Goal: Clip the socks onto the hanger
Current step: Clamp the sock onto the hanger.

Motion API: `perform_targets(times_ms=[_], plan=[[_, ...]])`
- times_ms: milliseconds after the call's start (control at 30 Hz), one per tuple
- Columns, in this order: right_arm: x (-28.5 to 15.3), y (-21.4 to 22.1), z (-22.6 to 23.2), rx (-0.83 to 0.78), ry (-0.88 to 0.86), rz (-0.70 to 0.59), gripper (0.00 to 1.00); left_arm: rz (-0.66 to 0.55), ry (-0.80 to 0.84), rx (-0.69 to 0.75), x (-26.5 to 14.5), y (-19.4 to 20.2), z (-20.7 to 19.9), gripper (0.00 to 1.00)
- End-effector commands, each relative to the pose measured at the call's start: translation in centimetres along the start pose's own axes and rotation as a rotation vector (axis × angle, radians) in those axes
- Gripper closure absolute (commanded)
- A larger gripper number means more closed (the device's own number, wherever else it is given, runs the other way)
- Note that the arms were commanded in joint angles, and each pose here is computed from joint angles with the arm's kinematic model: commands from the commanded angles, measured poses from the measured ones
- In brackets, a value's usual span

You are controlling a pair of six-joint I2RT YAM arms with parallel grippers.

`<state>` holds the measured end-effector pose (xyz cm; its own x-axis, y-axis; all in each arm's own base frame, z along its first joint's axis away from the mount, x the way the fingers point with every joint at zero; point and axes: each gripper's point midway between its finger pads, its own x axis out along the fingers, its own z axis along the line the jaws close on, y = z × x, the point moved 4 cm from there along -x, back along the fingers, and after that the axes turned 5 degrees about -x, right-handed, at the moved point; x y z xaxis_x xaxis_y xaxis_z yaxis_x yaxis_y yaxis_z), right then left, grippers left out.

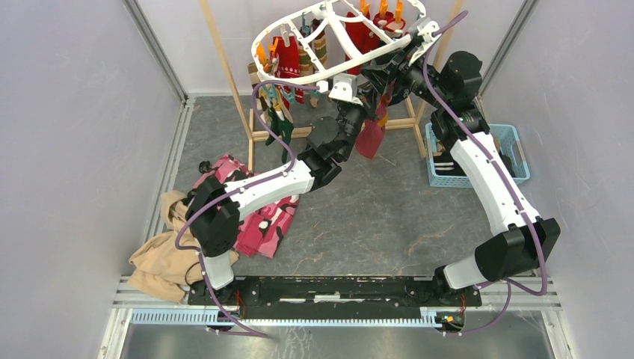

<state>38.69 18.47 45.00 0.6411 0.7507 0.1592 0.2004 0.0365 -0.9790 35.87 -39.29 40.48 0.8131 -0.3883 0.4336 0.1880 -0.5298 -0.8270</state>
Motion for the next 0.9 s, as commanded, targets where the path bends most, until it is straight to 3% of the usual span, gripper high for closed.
perform_targets(times_ms=[0,100,367,567,867], plan=[[-0.7,-2.4,0.4,-0.04,0.011,-0.04,0.41,-0.081,0.013,-0.097,0.5,-3.7,-0.9,0.98],[-0.9,-2.8,0.6,-0.045,0.009,-0.045,0.34,-0.083,0.015,-0.1,0.4,-3.9,-0.9,0.95],[-1.9,-4.4,1.4,-0.064,-0.013,-0.059,0.18,-0.088,0.007,-0.102,-0.4,-4.4,-0.4,0.63],[-2.5,-4.9,1.8,-0.064,-0.025,-0.063,0.16,-0.081,0.012,-0.095,-1.7,-4.9,0.0,0.48],[-3.8,-5.2,1.9,-0.071,-0.054,-0.065,0.15,-0.029,0.108,-0.04,-4.7,-5.0,0.1,0.34]])
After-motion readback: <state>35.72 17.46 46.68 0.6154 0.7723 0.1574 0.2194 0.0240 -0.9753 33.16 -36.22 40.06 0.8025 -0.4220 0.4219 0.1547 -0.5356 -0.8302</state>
